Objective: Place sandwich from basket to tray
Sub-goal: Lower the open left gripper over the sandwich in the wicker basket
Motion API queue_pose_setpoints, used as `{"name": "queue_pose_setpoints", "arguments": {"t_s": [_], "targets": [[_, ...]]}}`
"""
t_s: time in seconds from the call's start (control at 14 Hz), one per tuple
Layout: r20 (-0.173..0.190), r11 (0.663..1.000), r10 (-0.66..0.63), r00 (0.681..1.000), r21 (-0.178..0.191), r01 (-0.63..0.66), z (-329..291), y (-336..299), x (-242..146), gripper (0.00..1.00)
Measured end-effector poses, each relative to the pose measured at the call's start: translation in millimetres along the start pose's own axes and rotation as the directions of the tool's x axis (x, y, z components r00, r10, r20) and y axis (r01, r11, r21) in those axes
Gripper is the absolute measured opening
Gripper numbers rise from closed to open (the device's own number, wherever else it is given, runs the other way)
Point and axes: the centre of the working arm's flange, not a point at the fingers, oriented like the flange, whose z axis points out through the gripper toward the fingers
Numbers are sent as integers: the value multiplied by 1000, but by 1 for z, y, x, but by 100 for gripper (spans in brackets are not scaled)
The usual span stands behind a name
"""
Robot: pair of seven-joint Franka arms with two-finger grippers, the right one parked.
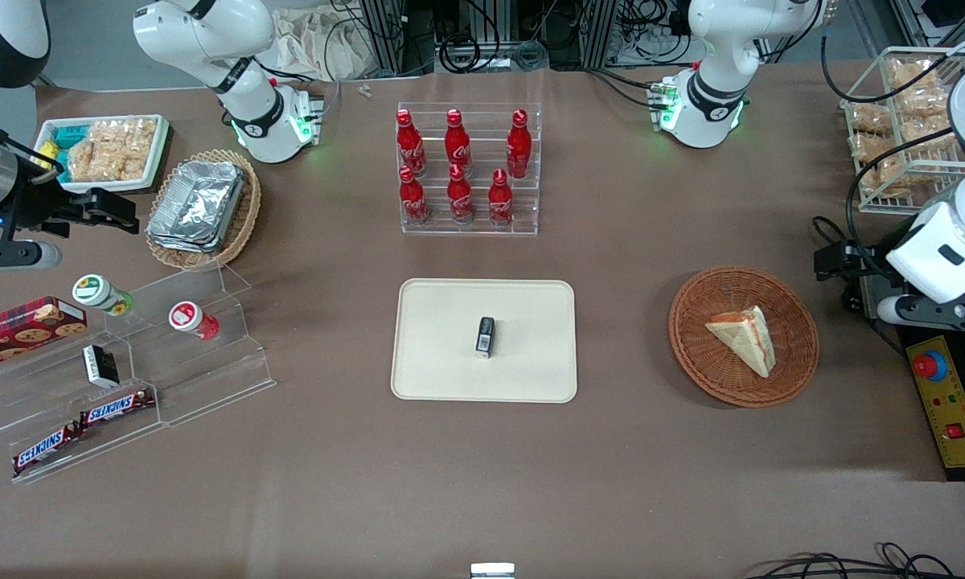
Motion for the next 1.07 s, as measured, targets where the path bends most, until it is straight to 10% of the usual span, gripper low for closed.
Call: {"name": "queue_pose_setpoints", "arguments": {"t_s": [0.57,1.07], "targets": [[51,985,-173,984,9,173,36,-4,15,100],[25,780,-624,781,65,622,167,2,20,100]]}}
